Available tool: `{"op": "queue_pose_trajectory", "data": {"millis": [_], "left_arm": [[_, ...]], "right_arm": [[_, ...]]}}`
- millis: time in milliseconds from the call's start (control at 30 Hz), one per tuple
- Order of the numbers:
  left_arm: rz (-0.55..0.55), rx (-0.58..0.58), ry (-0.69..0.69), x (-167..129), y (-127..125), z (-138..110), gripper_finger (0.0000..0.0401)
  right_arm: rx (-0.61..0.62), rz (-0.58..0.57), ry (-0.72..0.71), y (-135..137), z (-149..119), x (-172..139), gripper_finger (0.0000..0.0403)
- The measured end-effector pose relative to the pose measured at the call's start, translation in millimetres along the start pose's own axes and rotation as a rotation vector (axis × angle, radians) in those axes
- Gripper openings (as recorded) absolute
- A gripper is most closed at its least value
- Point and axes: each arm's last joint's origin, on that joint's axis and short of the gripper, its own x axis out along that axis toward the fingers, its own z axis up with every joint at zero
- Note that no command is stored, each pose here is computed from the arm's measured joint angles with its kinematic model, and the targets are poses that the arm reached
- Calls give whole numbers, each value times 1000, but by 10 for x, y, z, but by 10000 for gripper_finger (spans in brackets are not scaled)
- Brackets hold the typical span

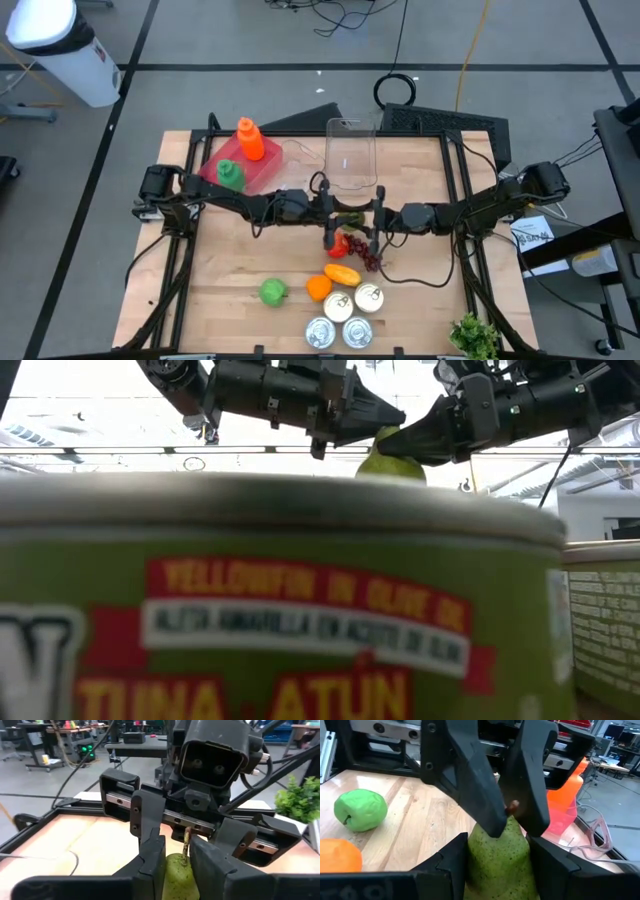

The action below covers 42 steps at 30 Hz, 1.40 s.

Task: Pick & Place Food Item
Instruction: Put the green pear into the left transparent bin

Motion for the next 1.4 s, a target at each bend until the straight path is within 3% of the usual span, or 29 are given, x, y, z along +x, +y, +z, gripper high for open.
{"op": "queue_pose_trajectory", "data": {"millis": [267,467,567,700,900,1167,1400], "left_arm": [[-38,25,2,2,26,2,12],[-38,25,-2,2,30,5,5],[-37,24,-22,2,31,24,4],[-35,35,-50,-38,34,111,3],[38,100,-68,-293,58,465,2],[231,182,27,-721,141,787,1],[245,159,86,-722,144,723,2]], "right_arm": [[-3,2,9,1,-9,0,161],[-2,0,7,1,-8,0,161],[32,-2,-4,-1,3,-1,195],[156,-1,-14,-6,26,-14,273],[185,18,-56,-9,133,-128,356],[201,49,-140,-51,250,-431,375],[243,36,-90,-94,93,-523,375]]}}
